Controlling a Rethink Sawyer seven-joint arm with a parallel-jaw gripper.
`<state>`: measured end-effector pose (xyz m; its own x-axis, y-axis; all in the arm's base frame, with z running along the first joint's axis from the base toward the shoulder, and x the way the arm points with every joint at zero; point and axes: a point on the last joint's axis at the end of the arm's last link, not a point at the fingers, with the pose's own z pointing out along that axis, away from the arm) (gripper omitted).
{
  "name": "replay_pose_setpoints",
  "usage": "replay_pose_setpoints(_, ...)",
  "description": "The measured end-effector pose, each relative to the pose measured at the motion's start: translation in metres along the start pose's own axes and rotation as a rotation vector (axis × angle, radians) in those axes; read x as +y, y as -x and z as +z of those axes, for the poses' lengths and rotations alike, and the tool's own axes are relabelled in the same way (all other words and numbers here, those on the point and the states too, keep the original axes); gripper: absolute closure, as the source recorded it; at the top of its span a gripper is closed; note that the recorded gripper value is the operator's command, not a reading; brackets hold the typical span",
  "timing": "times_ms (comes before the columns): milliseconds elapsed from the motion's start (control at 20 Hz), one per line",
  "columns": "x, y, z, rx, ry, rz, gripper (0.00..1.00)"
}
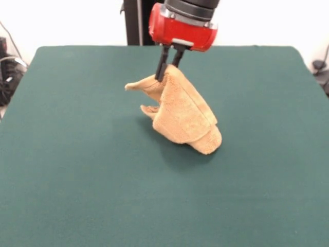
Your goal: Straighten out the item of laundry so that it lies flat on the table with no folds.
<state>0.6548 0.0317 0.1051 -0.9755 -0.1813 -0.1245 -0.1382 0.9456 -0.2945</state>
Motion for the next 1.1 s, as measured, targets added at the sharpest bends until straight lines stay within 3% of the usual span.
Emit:
replay_pose_setpoints(500, -0.040, -0.012, 0.003, 0.028, 0.048, 0.124, 1.00)
replay_pose_setpoints(1100, -0.031, -0.009, -0.002, 0.021, 0.090, 0.130, 1.00)
